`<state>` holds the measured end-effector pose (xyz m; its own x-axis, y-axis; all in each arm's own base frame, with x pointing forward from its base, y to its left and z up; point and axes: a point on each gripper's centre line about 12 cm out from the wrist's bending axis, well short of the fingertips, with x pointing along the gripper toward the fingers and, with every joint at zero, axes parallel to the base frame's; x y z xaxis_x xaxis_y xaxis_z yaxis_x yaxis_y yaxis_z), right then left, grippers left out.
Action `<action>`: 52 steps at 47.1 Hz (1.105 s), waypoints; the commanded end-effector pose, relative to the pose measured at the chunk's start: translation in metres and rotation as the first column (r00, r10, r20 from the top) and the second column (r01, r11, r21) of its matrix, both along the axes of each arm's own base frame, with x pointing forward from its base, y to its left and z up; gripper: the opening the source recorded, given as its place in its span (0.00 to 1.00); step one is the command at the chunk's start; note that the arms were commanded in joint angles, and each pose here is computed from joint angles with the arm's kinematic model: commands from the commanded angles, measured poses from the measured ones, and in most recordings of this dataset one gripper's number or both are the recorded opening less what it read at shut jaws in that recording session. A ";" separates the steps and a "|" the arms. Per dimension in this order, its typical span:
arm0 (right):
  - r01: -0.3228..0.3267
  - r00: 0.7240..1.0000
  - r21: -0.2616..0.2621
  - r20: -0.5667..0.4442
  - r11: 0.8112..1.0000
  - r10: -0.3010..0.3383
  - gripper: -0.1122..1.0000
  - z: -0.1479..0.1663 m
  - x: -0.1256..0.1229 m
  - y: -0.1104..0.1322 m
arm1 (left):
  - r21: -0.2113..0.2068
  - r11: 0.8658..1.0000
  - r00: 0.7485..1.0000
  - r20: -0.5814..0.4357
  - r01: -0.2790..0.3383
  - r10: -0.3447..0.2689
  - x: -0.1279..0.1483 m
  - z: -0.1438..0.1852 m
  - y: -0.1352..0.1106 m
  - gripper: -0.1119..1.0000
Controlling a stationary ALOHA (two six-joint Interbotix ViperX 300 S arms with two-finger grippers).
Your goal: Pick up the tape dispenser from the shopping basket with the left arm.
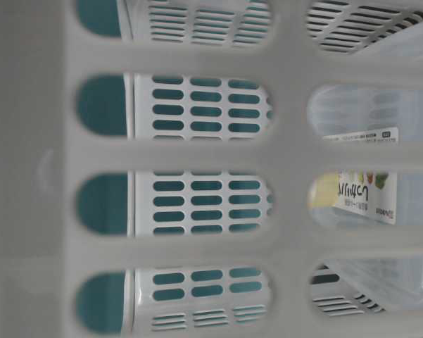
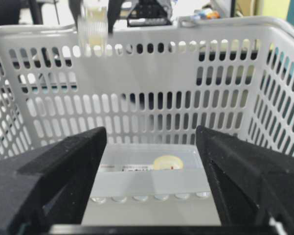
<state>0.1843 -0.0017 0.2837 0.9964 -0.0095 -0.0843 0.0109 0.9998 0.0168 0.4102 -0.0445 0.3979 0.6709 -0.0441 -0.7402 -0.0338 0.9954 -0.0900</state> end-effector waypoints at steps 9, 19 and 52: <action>0.002 1.000 0.003 0.003 1.000 -0.002 0.74 0.002 0.002 0.000 | 0.026 1.000 0.999 -0.046 0.008 -0.007 -0.011 0.020 0.005 0.35; 0.002 1.000 0.005 0.006 1.000 -0.002 0.74 0.003 0.001 0.000 | 0.077 0.995 0.995 -0.074 0.068 -0.063 -0.008 0.017 0.005 0.35; 0.002 1.000 0.004 0.009 1.000 -0.002 0.74 0.003 0.001 0.000 | 0.080 0.994 0.988 -0.143 0.076 -0.064 0.000 -0.005 0.003 0.35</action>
<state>0.1843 -0.0017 0.2837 0.9964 -0.0095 -0.0843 0.0109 0.9998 0.0168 0.4131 -0.0406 0.3834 0.5346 -0.0197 -0.8449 0.0273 0.9996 -0.0061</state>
